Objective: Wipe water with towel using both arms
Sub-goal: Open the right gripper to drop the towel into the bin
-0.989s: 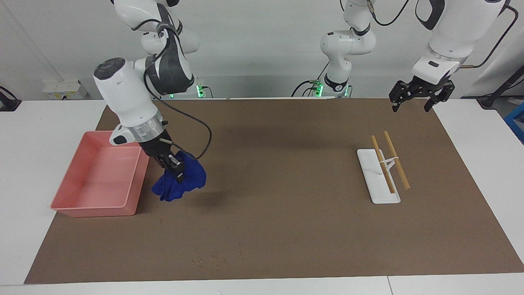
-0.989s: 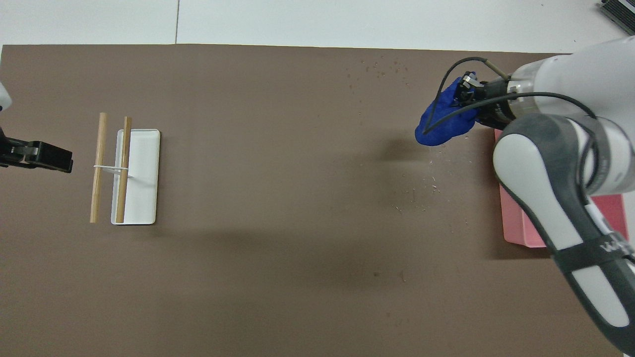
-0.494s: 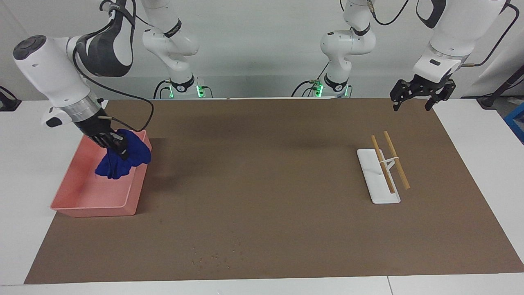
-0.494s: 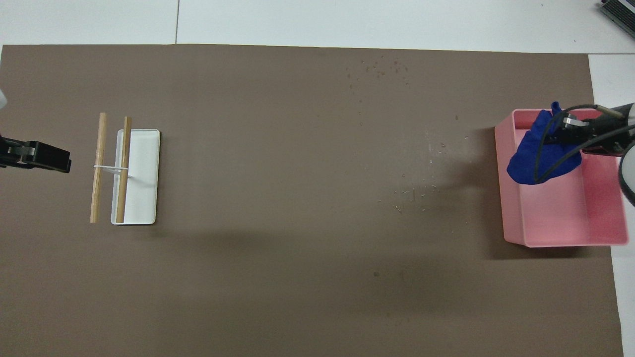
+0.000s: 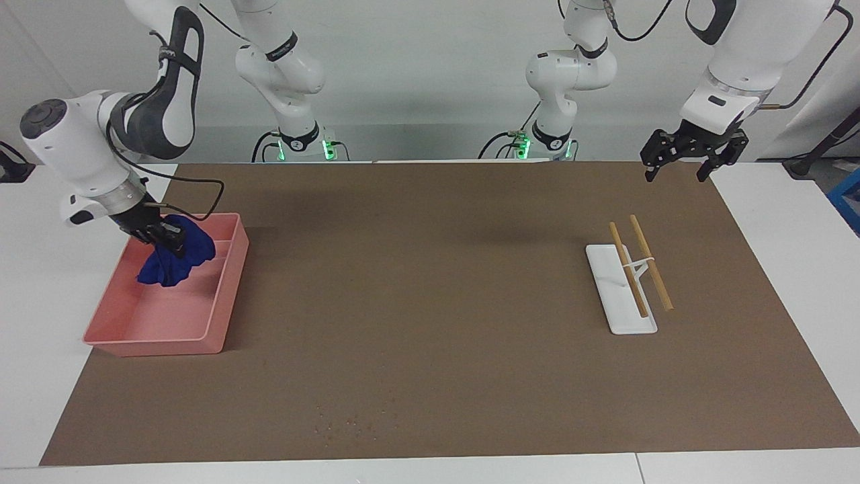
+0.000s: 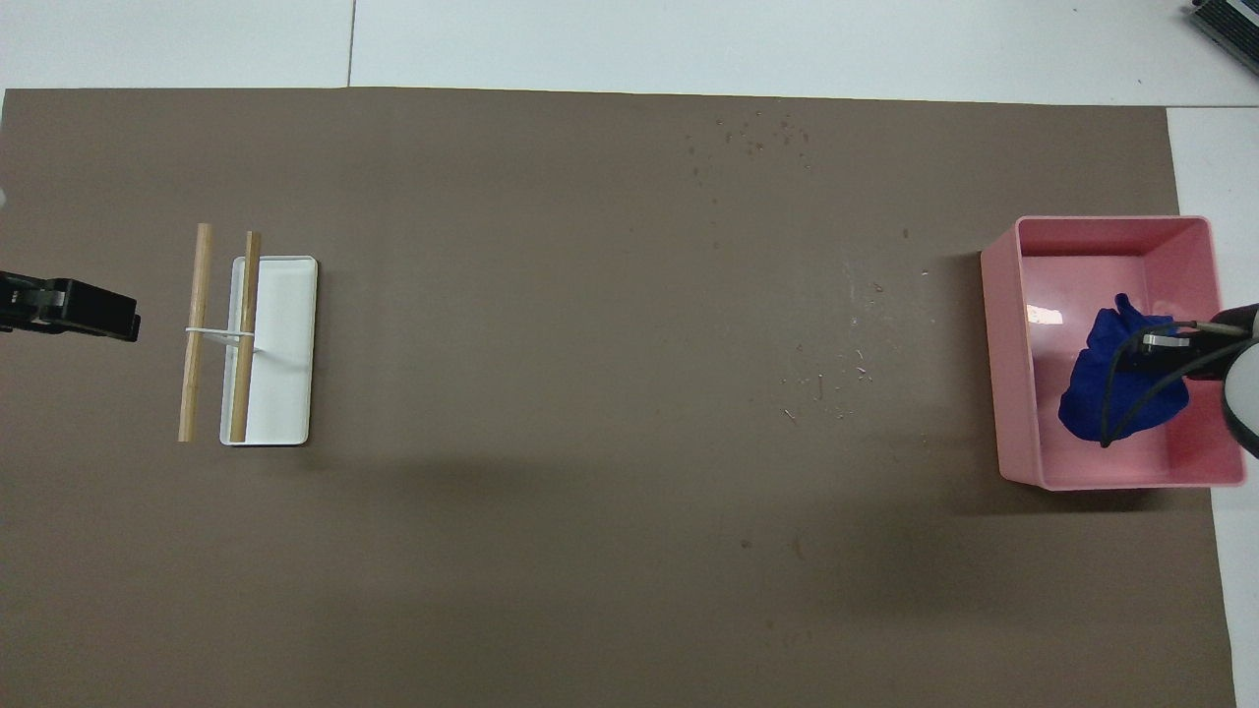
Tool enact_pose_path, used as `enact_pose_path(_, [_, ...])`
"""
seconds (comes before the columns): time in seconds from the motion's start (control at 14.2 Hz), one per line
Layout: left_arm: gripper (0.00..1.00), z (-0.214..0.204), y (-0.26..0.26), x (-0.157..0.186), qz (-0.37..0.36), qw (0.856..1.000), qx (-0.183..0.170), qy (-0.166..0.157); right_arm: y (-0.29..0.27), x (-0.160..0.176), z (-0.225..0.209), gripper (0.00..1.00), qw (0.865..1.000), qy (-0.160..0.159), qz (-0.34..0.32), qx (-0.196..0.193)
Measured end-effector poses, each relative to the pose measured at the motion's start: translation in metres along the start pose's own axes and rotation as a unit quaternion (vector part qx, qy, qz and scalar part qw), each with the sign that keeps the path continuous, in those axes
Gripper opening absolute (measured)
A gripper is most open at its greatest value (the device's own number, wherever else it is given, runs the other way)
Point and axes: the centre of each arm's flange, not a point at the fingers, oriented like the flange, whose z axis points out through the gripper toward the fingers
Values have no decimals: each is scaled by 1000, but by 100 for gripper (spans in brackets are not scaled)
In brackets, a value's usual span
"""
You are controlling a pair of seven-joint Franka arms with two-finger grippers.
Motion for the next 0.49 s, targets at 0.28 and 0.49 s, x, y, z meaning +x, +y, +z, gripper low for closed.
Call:
enact_pose_path(0.28, [100,0,0,0,0,1000,0,0,-1,-13,41,21,998,-27,-46,-14])
enact_pose_path(0.49, [100,-1,0,-1,0,1000,0,0,-4,-12,37,50,998,-25,-54,-15])
